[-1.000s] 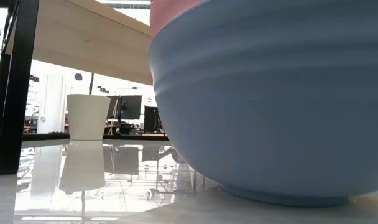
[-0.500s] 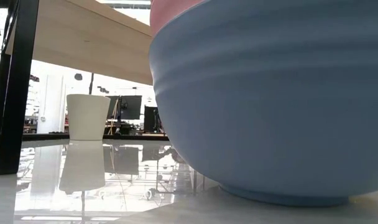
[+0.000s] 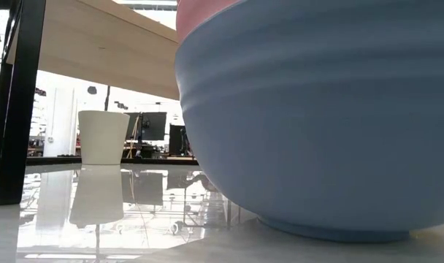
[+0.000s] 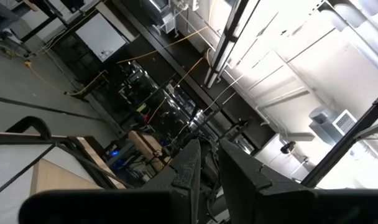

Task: Place and stack bowls onto a shelf
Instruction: Put the violet bowl onto the shelf

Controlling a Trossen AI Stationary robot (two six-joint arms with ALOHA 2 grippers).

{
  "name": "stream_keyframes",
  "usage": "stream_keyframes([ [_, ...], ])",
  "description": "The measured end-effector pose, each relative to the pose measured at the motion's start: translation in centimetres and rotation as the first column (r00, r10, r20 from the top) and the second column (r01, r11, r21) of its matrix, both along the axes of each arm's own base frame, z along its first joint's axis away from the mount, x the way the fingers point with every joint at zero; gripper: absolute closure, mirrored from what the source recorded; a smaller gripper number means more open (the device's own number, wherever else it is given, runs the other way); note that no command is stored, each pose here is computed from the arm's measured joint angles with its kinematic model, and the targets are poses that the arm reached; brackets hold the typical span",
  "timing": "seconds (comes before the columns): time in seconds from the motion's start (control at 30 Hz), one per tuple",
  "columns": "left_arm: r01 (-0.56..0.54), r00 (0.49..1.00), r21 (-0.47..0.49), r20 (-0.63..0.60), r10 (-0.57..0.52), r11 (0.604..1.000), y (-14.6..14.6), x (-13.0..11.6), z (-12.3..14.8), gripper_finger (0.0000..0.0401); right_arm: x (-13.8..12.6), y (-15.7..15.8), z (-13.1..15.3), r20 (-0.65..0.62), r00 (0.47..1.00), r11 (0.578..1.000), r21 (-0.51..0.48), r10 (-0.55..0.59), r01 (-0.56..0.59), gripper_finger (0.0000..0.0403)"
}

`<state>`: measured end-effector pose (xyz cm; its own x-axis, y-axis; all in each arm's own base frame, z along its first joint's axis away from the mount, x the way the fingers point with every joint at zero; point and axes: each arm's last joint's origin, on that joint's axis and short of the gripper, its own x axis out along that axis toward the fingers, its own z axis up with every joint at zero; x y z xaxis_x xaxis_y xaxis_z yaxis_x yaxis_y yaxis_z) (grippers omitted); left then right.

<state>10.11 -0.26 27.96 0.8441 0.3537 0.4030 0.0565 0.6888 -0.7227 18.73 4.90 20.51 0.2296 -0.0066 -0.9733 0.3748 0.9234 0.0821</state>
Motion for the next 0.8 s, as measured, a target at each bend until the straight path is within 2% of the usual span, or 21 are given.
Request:
stream_keyframes([
  [0.17, 0.000, 1.000, 0.000, 0.000, 0.000, 1.000, 0.0, 0.0, 0.0, 0.0358, 0.0, 0.0, 0.0, 0.000, 1.000, 1.000, -0.002, 0.006, -0.006, 0.0322],
  [0.3, 0.000, 1.000, 0.000, 0.000, 0.000, 1.000, 0.0, 0.0, 0.0, 0.0358, 0.0, 0.0, 0.0, 0.003, 1.000, 1.000, -0.004, 0.005, -0.005, 0.0382],
  [0.47, -0.001, 1.000, -0.001, 0.000, 0.001, 1.000, 0.0, 0.0, 0.0, 0.0358, 0.1, 0.0, 0.4, 0.013, 1.000, 1.000, 0.011, 0.001, -0.001, 0.0386],
  [0.8, -0.002, 1.000, 0.001, -0.001, 0.002, 1.000, 0.0, 0.0, 0.0, 0.0358, 0.5, 0.2, 3.7, 0.039, 0.999, 1.000, 0.021, 0.009, -0.010, 0.0386],
])
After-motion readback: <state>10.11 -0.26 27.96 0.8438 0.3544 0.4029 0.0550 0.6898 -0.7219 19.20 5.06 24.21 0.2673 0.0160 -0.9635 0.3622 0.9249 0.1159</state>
